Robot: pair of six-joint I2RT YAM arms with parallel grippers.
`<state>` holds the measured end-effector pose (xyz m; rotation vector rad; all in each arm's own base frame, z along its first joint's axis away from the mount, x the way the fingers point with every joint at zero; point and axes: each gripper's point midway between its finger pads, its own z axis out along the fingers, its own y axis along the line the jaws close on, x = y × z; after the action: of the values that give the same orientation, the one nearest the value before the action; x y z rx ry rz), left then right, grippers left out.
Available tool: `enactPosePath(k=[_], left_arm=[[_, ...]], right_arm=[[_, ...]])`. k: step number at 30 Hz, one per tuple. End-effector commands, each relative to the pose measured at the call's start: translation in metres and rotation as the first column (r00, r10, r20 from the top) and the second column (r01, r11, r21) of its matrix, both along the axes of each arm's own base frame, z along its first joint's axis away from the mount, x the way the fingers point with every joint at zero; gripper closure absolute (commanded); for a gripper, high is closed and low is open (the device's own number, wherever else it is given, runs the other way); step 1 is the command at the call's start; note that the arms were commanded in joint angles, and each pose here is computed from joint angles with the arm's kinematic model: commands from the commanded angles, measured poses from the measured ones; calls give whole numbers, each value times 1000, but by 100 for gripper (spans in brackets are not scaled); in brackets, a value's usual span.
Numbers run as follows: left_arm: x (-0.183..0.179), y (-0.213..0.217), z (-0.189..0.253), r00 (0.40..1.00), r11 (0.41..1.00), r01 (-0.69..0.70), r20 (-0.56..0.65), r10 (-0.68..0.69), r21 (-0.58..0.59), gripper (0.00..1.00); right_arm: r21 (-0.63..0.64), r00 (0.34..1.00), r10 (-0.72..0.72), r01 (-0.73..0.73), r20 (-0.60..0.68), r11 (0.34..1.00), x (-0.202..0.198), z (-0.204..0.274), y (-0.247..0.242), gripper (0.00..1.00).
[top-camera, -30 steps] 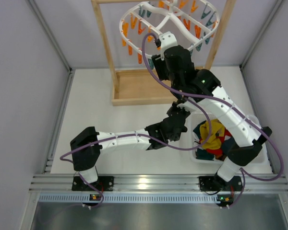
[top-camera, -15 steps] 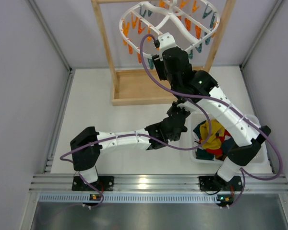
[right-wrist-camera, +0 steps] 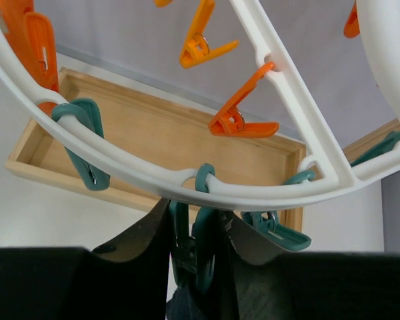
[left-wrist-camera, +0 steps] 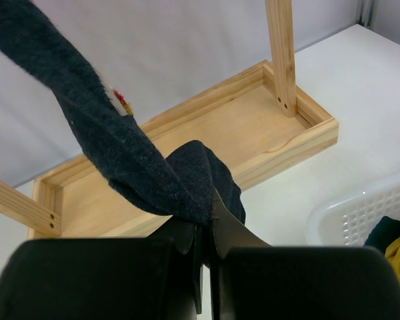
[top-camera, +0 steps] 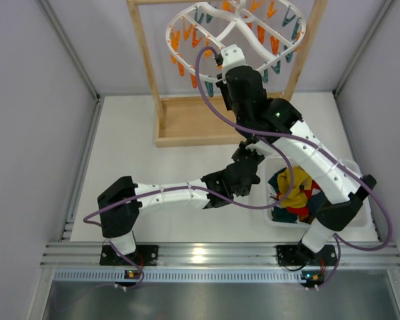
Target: Remove the socks clipped to the hanger
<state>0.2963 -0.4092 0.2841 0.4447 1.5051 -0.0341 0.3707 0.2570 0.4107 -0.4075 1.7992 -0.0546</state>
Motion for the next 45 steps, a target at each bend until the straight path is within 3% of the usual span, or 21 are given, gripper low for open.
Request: enactPosePath(k=[1, 8, 13, 14, 16, 17, 21, 22, 33, 38, 43, 45], left_arm=[[-6, 3, 23, 1000, 996, 28, 16, -27, -88, 100], [-8, 14, 17, 999, 991, 41, -10, -43, -124, 100], [-17, 31, 24, 998, 983, 55, -23, -60, -175, 100], [-19, 35, 25, 997, 979, 65, -29, -72, -192, 100], [-29, 44, 25, 993, 967, 98, -47, -112, -234, 100], [-32, 48, 24, 991, 964, 108, -53, -125, -244, 100], [-56, 56, 22, 962, 923, 222, -84, -260, -313, 100], [-60, 57, 20, 954, 919, 244, -94, -285, -309, 100], [-106, 35, 19, 820, 782, 471, -124, -559, -409, 100], [-125, -14, 20, 693, 678, 595, -152, -705, -432, 100], [-128, -64, 20, 609, 613, 670, -163, -776, -419, 100], [-132, -93, 22, 547, 558, 720, -157, -822, -413, 100]], right_arm=[[127, 997, 3, -13, 81, 992, -4, 32, 0, 84], [172, 995, 50, -63, 83, 983, -12, 37, 3, 87], [212, 995, 85, -95, 57, 973, -16, 30, 8, 72], [222, 994, 88, -99, 60, 970, -20, 33, 6, 59], [227, 993, 107, -116, 51, 967, -25, 30, 6, 47], [243, 992, 114, -125, 57, 962, -30, 35, 3, 36], [264, 988, 145, -155, 56, 952, -50, 39, -10, 15], [251, 988, 152, -156, 36, 955, -54, 29, -13, 1], [284, 999, 49, -54, 24, 957, -126, 4, -111, 1], [307, 998, -37, 23, 41, 951, -154, -2, -159, 1], [336, 992, -98, 67, 75, 939, -173, 1, -193, 0], [343, 990, -114, 79, 84, 936, -178, 4, -202, 1]])
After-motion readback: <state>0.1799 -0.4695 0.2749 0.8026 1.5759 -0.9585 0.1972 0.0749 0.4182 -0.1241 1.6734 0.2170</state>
